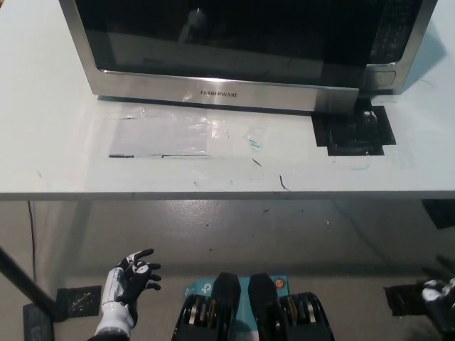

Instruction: A microwave is kept infront of the robot with its door slightly ajar. The robot uses its right hand to push the door towards the left to open it.

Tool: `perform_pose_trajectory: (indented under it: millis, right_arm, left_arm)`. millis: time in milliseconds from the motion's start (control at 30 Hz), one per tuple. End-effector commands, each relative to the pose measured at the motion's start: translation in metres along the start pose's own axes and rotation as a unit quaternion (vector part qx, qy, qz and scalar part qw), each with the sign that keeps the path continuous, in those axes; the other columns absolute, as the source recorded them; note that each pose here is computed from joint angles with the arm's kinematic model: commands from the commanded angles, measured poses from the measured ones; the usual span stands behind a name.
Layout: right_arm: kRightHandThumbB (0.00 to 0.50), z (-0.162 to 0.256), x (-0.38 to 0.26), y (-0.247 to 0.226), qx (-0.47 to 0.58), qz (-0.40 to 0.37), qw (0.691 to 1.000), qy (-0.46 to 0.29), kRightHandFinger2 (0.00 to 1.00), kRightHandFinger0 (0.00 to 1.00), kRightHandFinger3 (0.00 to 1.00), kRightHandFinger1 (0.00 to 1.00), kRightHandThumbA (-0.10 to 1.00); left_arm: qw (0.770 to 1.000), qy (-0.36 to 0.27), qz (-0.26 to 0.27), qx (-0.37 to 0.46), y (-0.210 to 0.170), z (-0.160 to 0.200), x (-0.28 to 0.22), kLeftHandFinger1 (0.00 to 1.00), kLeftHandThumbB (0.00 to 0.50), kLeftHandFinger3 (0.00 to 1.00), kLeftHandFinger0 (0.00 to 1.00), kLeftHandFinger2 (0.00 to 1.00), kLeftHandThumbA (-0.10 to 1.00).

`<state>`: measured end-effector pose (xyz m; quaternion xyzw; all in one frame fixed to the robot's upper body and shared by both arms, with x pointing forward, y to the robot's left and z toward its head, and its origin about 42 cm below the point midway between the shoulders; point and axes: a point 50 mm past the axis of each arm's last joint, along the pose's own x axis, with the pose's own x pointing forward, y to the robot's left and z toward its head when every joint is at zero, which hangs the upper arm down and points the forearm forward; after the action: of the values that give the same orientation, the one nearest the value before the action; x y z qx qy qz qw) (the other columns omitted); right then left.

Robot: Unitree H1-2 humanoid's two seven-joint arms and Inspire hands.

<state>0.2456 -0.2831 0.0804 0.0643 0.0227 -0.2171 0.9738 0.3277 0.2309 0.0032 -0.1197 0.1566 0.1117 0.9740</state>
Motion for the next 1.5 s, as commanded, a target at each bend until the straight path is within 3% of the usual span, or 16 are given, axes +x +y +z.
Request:
perform_pose_trajectory:
  millis: [0,200,333,433,567,700,767,867,967,1033,1133,1167,1267,1300,1333,1467]
  right_arm:
    - [0.225,0.04,0.005,-0.005,0.032,0.007,0.998,-0.046,0.5,0.24,0.69,0.38,0.25]
    - [0.153,0.107,0.012,-0.003,0.04,0.037,0.991,-0.124,0.53,0.23,0.76,0.38,0.2]
    - [0.122,0.15,0.02,0.002,0.027,0.051,0.986,-0.159,0.6,0.43,0.8,0.52,0.18]
    - [0.072,0.189,0.034,0.011,0.013,0.071,0.978,-0.197,0.66,0.47,0.84,0.57,0.07]
    - [0.101,0.214,0.054,0.021,0.008,0.08,0.972,-0.22,0.66,0.44,0.83,0.56,0.06]
    - [0.123,0.244,0.078,0.035,0.008,0.098,0.963,-0.25,0.61,0.4,0.77,0.5,0.14]
    - [0.16,0.261,0.093,0.05,-0.001,0.106,0.958,-0.266,0.57,0.35,0.73,0.48,0.32]
    - [0.148,0.272,0.108,0.067,-0.008,0.11,0.956,-0.273,0.56,0.35,0.74,0.48,0.39]
    - [0.128,0.282,0.128,0.085,0.007,0.124,0.953,-0.277,0.53,0.31,0.74,0.44,0.36]
    - [0.144,0.288,0.144,0.1,0.009,0.129,0.954,-0.272,0.54,0.32,0.73,0.46,0.43]
    - [0.113,0.288,0.158,0.114,0.011,0.138,0.954,-0.266,0.54,0.31,0.72,0.46,0.5]
    - [0.121,0.286,0.166,0.12,0.007,0.142,0.955,-0.26,0.57,0.32,0.74,0.5,0.62]
    - [0.148,0.279,0.184,0.133,-0.006,0.15,0.96,-0.234,0.69,0.43,0.83,0.62,0.82]
    - [0.149,0.279,0.184,0.133,-0.006,0.149,0.961,-0.234,0.69,0.43,0.83,0.63,0.82]
    - [0.14,0.275,0.193,0.144,-0.013,0.16,0.962,-0.221,0.79,0.52,0.9,0.73,0.94]
    - [0.195,0.273,0.199,0.161,-0.007,0.168,0.964,-0.205,0.84,0.66,0.96,0.82,1.0]
  left_arm:
    - [0.999,-0.033,0.001,-0.004,-0.004,0.014,0.004,0.33,0.068,0.52,0.35,0.38,0.01]
    - [0.999,-0.035,0.003,0.001,0.0,0.012,0.004,0.31,0.079,0.52,0.32,0.35,0.03]
    - [1.0,-0.029,0.008,-0.006,0.002,0.013,0.003,0.32,0.085,0.52,0.33,0.38,0.03]
    - [1.0,-0.031,0.005,-0.003,0.003,0.013,0.002,0.31,0.061,0.52,0.3,0.37,0.02]
    - [0.999,-0.034,0.003,0.001,0.003,0.013,0.003,0.32,0.056,0.54,0.32,0.36,0.03]
    - [0.999,-0.031,0.005,-0.002,0.002,0.014,0.002,0.33,0.052,0.54,0.32,0.38,0.03]
    - [1.0,-0.026,0.008,-0.008,0.002,0.014,0.001,0.33,0.054,0.54,0.32,0.38,0.0]
    - [1.0,-0.026,0.005,-0.012,0.002,0.012,0.0,0.32,0.055,0.54,0.33,0.38,0.0]
    - [1.0,-0.029,0.002,-0.004,0.001,0.012,0.001,0.33,0.063,0.53,0.33,0.38,0.02]
    - [1.0,-0.029,0.004,-0.005,0.001,0.012,0.001,0.32,0.065,0.52,0.33,0.37,0.01]
    - [1.0,-0.03,0.003,-0.002,0.002,0.012,0.002,0.33,0.066,0.53,0.33,0.37,0.02]
    - [1.0,-0.03,0.002,-0.001,0.002,0.011,0.002,0.33,0.075,0.52,0.33,0.37,0.03]
    - [1.0,-0.031,0.002,0.002,0.002,0.011,0.002,0.33,0.081,0.52,0.33,0.37,0.04]
    - [1.0,-0.031,0.002,0.002,0.002,0.011,0.002,0.33,0.081,0.52,0.32,0.37,0.04]
    - [0.999,-0.032,0.001,0.0,0.002,0.011,0.001,0.32,0.083,0.51,0.32,0.36,0.04]
    - [0.999,-0.034,-0.001,0.001,0.0,0.013,0.002,0.31,0.074,0.5,0.32,0.35,0.02]
